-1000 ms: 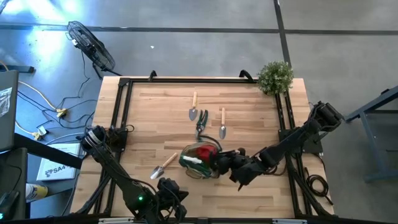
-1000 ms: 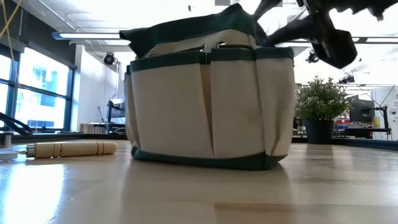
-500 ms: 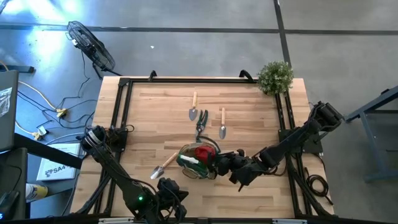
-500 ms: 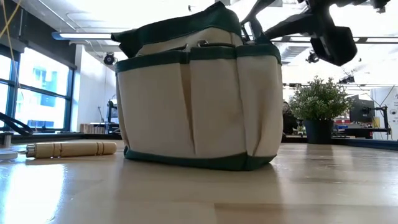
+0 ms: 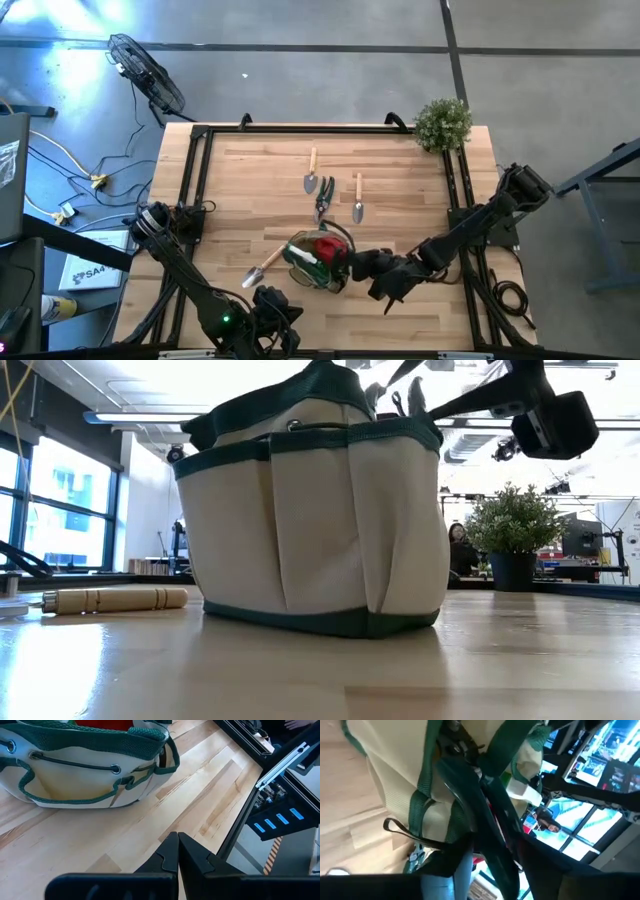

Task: Pick & Place Garden tools in Gardening bag
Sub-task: Put the top shear scissors into the gardening bag, then adjust the gardening bag

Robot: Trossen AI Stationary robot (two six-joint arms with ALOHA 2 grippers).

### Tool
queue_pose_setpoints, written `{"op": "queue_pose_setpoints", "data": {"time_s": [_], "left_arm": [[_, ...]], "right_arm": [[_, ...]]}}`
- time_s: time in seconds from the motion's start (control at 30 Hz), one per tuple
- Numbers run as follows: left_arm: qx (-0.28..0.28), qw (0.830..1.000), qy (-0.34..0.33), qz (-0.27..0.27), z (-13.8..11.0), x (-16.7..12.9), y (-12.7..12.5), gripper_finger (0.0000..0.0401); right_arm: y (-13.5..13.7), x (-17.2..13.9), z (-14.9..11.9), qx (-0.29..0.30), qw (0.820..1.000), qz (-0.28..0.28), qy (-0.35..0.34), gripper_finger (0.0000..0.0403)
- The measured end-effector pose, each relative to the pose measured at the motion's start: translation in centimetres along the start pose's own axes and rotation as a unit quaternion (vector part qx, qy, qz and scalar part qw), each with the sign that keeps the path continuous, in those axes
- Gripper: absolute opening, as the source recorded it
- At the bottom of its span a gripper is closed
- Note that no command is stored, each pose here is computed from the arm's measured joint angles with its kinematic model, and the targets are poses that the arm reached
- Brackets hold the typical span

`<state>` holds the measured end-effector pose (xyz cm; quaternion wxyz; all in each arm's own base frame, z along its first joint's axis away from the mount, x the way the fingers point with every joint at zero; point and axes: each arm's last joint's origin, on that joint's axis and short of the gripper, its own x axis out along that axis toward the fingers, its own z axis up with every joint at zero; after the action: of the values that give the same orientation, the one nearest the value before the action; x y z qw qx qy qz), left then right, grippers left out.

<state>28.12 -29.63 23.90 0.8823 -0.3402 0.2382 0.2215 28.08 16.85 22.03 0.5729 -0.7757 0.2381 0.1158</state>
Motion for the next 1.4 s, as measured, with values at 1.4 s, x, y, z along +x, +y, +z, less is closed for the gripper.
{"op": "queue_pose_setpoints", "data": {"time_s": [1.4], "left_arm": [[0.049,0.999,0.015,0.002,-0.1,0.0,0.1,0.0]], "right_arm": [[-1.6,-4.4,1.3,0.183,0.964,-0.124,0.147,0.0247]]}}
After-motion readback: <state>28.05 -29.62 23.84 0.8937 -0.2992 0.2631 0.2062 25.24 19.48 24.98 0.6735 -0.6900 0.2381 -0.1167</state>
